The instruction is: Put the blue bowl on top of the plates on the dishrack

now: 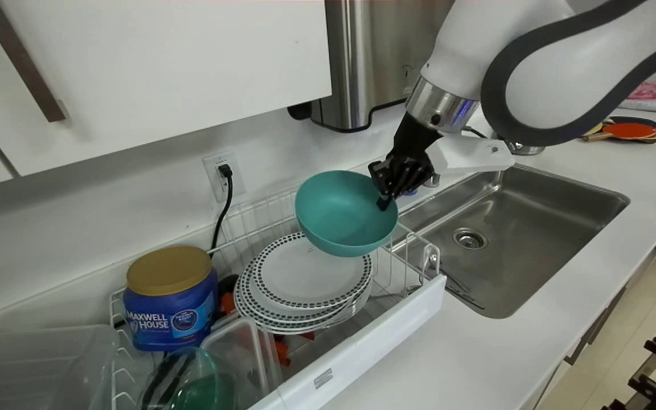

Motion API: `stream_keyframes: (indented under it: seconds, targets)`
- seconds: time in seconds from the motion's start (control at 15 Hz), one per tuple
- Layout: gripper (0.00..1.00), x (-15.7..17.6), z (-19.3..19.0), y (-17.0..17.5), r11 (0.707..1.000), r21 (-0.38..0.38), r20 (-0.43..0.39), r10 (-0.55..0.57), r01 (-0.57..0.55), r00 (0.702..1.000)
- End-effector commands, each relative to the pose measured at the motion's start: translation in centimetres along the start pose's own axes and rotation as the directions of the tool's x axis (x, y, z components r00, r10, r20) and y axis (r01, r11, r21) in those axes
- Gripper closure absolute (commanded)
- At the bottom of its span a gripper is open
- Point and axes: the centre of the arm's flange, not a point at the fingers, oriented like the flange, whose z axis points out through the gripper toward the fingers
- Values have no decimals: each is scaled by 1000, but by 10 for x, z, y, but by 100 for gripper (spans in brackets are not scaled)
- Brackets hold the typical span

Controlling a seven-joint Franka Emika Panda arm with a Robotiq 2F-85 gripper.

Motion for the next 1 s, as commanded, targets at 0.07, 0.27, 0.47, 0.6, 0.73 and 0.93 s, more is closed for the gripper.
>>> stream_keyframes:
  seconds: [0.07, 0.27, 0.47, 0.6, 0.73, 0.93]
  targets:
    - [99, 13, 31, -31, 998, -57, -11, 35, -36, 999]
    - [99, 12, 55, -49, 999, -42, 29, 10, -8, 1000]
    - [99, 11, 77, -62, 997, -75, 40, -8, 11, 999]
    - [99, 14, 91, -66, 996, -89, 42, -17, 20, 999]
    - [99, 17, 103, -67, 995, -93, 36, -19, 23, 999]
    - [99, 24, 118, -66, 996, -90, 26, -16, 18, 1000]
